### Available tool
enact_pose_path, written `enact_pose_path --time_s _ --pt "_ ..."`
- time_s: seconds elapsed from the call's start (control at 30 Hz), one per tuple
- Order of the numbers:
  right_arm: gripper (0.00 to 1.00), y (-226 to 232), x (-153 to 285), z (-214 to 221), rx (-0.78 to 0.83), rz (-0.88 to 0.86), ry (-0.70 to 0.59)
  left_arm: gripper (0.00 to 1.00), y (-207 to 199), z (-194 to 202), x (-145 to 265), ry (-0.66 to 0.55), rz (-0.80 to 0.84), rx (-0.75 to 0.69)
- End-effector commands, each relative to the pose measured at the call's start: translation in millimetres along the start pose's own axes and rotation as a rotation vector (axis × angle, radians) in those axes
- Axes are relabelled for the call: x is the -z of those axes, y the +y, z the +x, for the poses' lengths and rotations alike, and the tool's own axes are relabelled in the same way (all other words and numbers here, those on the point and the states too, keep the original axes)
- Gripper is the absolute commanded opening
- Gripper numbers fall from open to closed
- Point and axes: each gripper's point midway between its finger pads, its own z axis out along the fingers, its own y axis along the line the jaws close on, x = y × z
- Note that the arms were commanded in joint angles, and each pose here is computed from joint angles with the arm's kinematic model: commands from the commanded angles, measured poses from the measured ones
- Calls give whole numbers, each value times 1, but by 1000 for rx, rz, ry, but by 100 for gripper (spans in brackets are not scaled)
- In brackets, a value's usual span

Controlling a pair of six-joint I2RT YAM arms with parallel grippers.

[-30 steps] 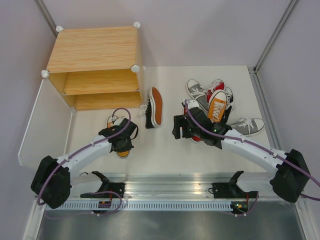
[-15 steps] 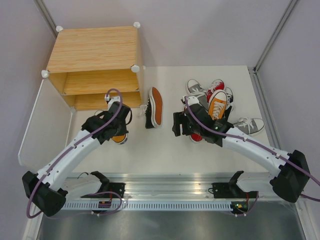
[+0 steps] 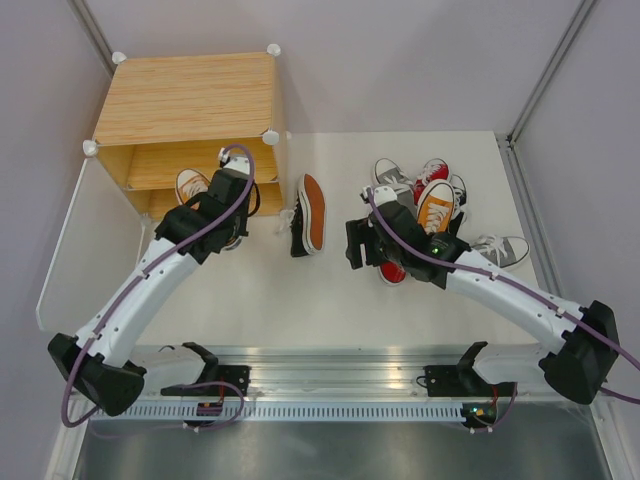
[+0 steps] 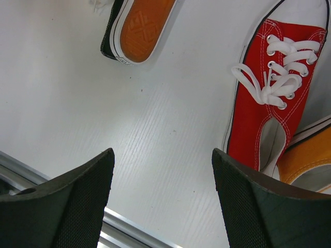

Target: Place and organize the shoes in the shoe cabinet

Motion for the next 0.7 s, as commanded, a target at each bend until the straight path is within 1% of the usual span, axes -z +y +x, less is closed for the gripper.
enact_pose_path --time_s 0.0,0.03,0.07,0.1,0.13,0.2,0.33,0.4,0.47,0.67 --pt "80 3 7 -20 25 -1 -34 2 21 -63 -5 -193 -24 -78" --pt "80 3 7 -19 30 -2 -32 2 24 -66 -11 -197 -19 -110" --pt "80 3 8 -21 31 -2 -35 2 36 -77 -15 -226 -36 -86" --pt "80 3 8 -21 31 -3 -35 2 37 -79 -21 -237 -22 -98" --pt "80 4 7 -19 31 -5 -31 2 43 -82 -25 -250 -32 -138" --pt "80 3 6 -16 35 -2 -22 2 51 -88 -34 -271 -26 -163" --pt "80 3 4 -15 33 -5 -14 2 60 -94 -50 -275 -18 -265" --pt "80 4 3 -14 35 -5 -13 2 72 -94 -59 -272 -26 -303" --pt "80 4 3 -15 35 -5 -14 2 85 -92 -66 -275 -31 -315" --pt "80 5 -1 -14 34 -5 -4 2 115 -110 -77 -324 -72 -393"
